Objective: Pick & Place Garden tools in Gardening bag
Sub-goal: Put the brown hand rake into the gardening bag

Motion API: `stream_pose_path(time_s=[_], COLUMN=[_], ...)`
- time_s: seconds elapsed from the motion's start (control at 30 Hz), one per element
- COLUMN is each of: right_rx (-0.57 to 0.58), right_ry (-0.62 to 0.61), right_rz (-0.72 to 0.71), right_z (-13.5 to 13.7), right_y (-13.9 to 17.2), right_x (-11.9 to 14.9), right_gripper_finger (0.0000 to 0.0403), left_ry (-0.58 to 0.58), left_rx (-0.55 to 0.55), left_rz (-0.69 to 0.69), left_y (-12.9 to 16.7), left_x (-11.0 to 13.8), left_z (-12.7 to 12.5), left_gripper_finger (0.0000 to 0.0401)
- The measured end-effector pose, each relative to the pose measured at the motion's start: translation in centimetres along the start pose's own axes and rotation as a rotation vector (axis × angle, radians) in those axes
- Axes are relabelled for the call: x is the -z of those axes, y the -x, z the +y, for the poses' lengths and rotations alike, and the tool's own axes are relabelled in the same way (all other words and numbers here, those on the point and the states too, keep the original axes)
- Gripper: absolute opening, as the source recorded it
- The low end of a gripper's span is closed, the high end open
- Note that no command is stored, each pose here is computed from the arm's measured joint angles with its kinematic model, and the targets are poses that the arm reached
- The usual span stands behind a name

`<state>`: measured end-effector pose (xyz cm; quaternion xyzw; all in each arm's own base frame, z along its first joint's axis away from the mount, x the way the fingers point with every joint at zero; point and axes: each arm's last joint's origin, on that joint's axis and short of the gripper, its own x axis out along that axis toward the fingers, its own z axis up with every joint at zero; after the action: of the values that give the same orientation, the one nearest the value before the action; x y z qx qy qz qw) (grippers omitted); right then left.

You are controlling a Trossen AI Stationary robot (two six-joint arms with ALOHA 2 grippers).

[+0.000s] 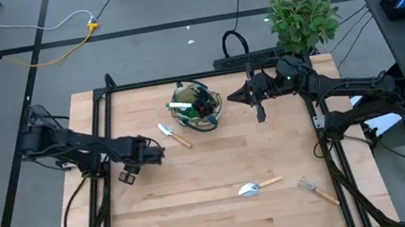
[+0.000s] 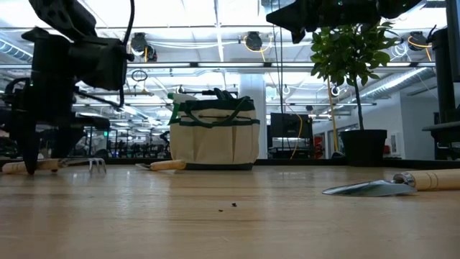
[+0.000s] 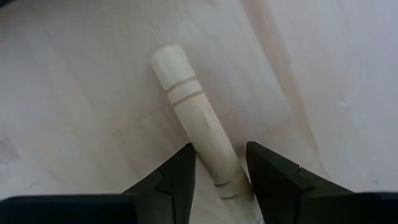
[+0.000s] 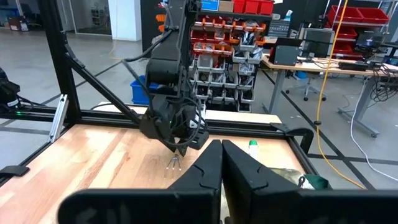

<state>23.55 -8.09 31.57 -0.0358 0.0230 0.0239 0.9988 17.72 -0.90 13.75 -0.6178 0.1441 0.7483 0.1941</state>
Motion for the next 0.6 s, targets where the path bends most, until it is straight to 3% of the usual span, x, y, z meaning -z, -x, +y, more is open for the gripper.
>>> stream_pose_path(time_s=[0.43,0.6], right_rx=[0.007,0.007], right_ry=[-0.002,-0.004], right_rz=[0.006,0.007], right_z=[-0.16,-0.16], right_y=[0.08,0.08], right_x=[0.07,0.07], right_gripper_finger=[0.0,0.0], left_ry=[-0.074,-0.135], left_rx=[0.044,0.049], left_rz=[-0.033,-0.035], left_y=[-1.13,-1.15], left_x=[1.22,1.23], left_z=[-0.03,-0.05], left_gripper_finger=[0.0148,0.0105])
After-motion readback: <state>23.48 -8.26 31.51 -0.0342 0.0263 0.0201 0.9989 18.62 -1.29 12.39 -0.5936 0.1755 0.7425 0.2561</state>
